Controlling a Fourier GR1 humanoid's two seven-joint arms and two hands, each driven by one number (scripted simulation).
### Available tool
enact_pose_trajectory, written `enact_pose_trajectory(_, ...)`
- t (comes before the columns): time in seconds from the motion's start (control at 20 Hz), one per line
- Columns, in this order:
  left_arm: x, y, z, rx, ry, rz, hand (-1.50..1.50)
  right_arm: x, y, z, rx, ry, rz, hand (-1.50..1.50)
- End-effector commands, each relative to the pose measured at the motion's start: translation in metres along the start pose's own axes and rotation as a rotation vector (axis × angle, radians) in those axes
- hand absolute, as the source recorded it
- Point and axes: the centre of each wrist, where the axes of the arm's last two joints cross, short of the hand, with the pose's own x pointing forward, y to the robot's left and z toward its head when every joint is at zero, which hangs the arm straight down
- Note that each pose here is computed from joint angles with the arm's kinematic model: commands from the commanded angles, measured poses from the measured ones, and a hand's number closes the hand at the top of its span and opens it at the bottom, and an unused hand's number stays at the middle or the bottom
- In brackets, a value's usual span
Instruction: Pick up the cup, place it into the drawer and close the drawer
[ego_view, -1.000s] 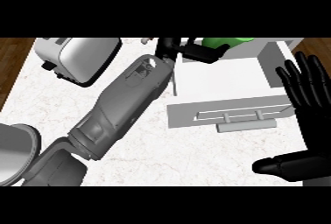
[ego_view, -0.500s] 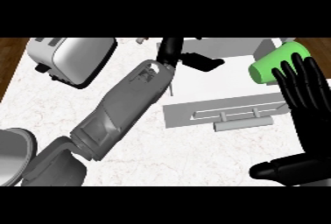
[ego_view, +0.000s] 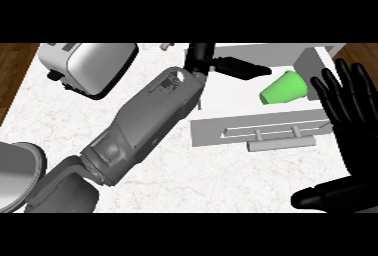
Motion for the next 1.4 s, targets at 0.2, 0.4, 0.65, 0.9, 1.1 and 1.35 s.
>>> enact_pose_trajectory(0.2, 0.004, 0.001, 0.005, -0.020, -0.019, 0.197, -1.50, 0.002, -0.018, 0.016, 0.015, -0.003, -0.012, 1.50)
enact_pose_trajectory(0.4, 0.014, 0.024, 0.003, 0.075, -0.020, 0.233, -1.50, 0.015, -0.020, 0.030, 0.119, 0.042, 0.069, 1.50)
enact_pose_trajectory(0.65, 0.004, 0.073, 0.022, 0.141, -0.033, 0.257, -1.50, 0.023, -0.011, 0.026, 0.172, 0.083, 0.260, 1.50)
enact_pose_trajectory(0.9, 0.010, 0.126, 0.047, 0.180, -0.006, 0.264, -1.50, 0.028, -0.019, 0.032, 0.225, 0.139, 0.357, 1.50)
enact_pose_trajectory(1.1, -0.007, 0.142, 0.099, 0.204, 0.038, 0.252, -1.50, 0.011, -0.020, 0.037, 0.211, 0.184, 0.382, 1.50)
enact_pose_trajectory(1.35, -0.007, 0.186, 0.136, 0.238, 0.035, 0.263, -1.50, -0.007, 0.003, 0.029, 0.220, 0.209, 0.477, 1.50)
